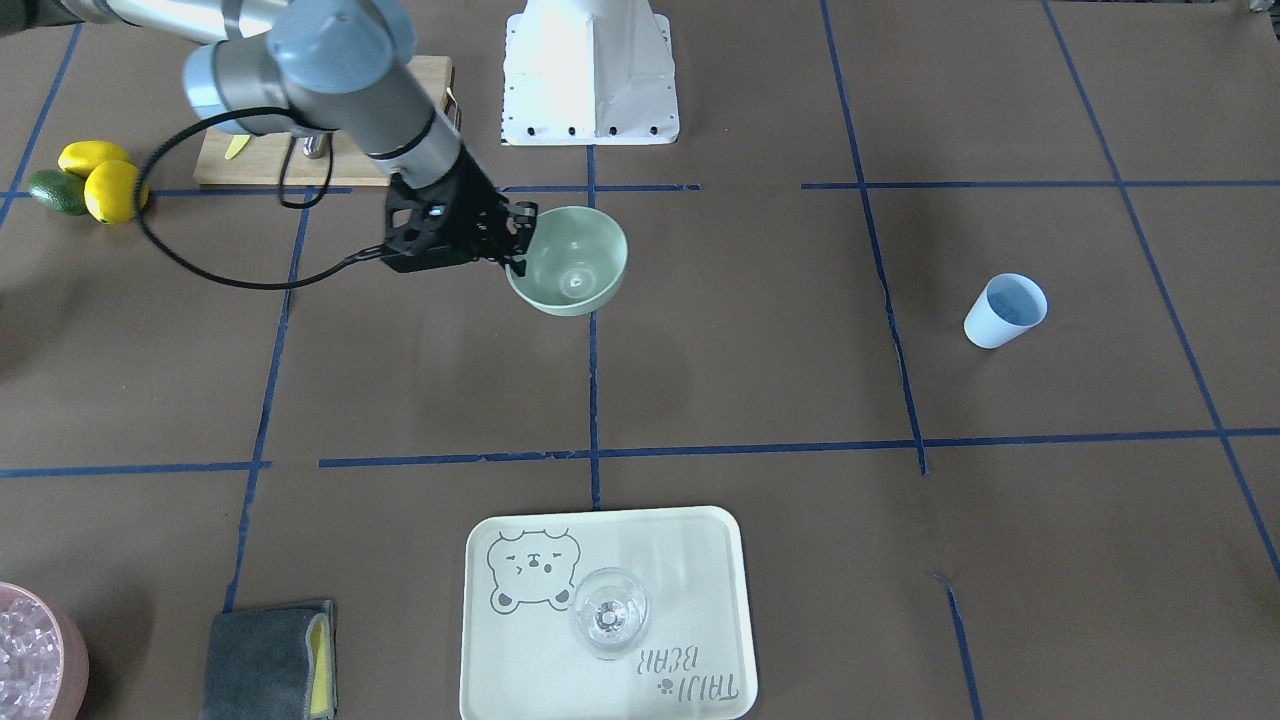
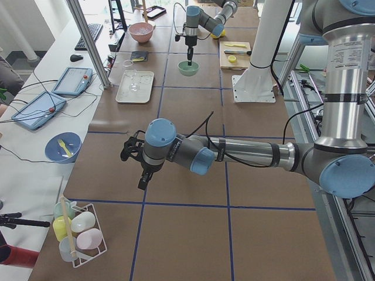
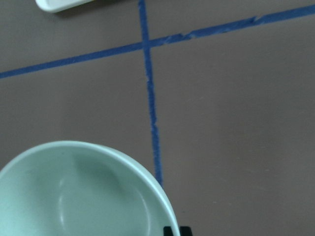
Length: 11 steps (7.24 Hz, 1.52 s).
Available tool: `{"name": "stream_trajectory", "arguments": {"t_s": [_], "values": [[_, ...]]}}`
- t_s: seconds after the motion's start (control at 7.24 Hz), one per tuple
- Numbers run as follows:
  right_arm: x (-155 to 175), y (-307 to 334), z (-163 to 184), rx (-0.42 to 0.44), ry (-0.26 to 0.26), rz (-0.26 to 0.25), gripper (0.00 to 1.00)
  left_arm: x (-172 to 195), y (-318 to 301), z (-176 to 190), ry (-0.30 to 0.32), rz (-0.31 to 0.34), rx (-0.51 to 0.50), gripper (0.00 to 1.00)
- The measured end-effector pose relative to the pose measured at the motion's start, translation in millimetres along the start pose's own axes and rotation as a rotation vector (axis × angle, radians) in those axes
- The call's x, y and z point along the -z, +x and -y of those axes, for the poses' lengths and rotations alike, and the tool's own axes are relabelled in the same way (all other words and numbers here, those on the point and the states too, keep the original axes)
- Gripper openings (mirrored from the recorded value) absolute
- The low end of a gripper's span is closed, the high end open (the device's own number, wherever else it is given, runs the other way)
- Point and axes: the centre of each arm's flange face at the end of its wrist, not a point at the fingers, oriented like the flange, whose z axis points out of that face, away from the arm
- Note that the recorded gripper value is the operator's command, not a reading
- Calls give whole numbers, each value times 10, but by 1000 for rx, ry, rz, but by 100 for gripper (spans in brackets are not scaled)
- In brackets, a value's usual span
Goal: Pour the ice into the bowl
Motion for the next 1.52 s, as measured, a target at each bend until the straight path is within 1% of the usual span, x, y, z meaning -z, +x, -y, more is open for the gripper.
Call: {"name": "stream_trajectory", "arguments": {"t_s": [0.14,0.28,0.41,0.55,0.69,0.83,0.97,1.11,1.24,1.38,1.52], "values": [[-299,-394,-63,-10,8,-38,0,-7,-8,-4,-2,0,2,100],[-563,-634,-73,-16,27,-72,0,-12,-12,-4,-2,0,3,100],[-754,-752,-60,-21,39,-98,0,-17,-18,-5,-2,0,4,100],[-877,-780,-52,-27,41,-117,2,-22,-20,-4,0,0,2,100],[-946,-784,-59,-45,40,-128,87,-33,-22,-6,3,-1,-1,100],[-963,-805,-66,-80,39,-128,100,-46,-23,-5,4,-3,-3,100],[-945,-852,-70,-101,40,-122,100,-66,55,21,15,-10,-5,100],[-910,-913,-77,-108,41,-111,100,-119,294,35,49,-35,10,100],[-858,-962,-72,-109,42,-100,100,-234,709,-92,103,-71,43,100],[-768,-996,-35,-110,45,-85,100,-356,1161,-341,151,-93,68,100],[-635,-1000,59,-117,44,-71,100,-416,1589,-577,177,-110,94,100]]}}
